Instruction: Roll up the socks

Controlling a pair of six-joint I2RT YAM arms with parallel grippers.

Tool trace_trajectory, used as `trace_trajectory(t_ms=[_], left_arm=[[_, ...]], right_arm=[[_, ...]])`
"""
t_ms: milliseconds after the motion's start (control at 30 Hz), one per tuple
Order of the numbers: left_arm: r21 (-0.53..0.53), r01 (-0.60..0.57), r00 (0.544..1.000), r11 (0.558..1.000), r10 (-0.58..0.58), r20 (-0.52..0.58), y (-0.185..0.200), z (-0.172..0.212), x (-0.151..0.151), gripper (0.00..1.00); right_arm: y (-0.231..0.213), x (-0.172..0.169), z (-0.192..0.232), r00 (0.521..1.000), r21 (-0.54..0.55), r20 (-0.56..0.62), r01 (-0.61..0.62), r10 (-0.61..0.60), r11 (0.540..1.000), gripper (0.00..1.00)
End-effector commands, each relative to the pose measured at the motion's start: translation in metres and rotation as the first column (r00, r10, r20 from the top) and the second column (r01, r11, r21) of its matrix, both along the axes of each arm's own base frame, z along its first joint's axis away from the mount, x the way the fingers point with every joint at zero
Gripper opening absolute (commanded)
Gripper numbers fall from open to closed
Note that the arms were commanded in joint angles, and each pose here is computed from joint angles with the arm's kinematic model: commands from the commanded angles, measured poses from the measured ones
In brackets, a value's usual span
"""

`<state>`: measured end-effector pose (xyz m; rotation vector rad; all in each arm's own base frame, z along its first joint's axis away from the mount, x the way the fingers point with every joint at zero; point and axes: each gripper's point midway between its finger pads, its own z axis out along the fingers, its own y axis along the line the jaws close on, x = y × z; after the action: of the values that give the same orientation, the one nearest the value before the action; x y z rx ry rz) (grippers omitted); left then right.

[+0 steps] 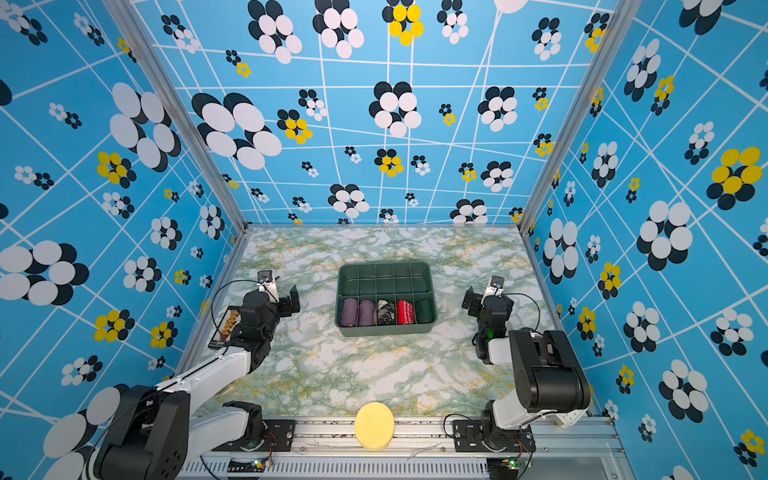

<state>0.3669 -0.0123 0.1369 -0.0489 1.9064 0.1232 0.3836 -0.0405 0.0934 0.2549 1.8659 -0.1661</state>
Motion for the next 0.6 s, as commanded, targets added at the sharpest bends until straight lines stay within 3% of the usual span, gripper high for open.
trace_trajectory(t_ms=[0,167,333,567], left_arm=[[0.045,0.006,0.999,0.999,-0.009,0.048,0.002,0.000,0.012,0.99],[0.075,0.008,1.000,0.997,-0.010,0.028,0.004,-0.025,0.030,0.99],[-0.046,0.091,0.996,0.995,-0.091,-0.002,0.004,-0.038,0.030,0.99],[-0.069,0.116,0.993,0.991,-0.116,0.001,0.005,-0.041,0.032,0.99]], right_arm=[[-0.002,0.004,0.005,1.000,-0.025,0.013,0.014,-0.014,1.000,0.99],[-0.002,0.003,0.005,1.000,-0.027,0.013,0.016,-0.016,1.000,0.99],[-0.002,0.004,0.005,1.000,-0.031,0.013,0.019,-0.019,0.999,1.00],[-0.001,0.005,0.005,1.000,-0.039,0.008,0.024,-0.023,0.999,0.99]])
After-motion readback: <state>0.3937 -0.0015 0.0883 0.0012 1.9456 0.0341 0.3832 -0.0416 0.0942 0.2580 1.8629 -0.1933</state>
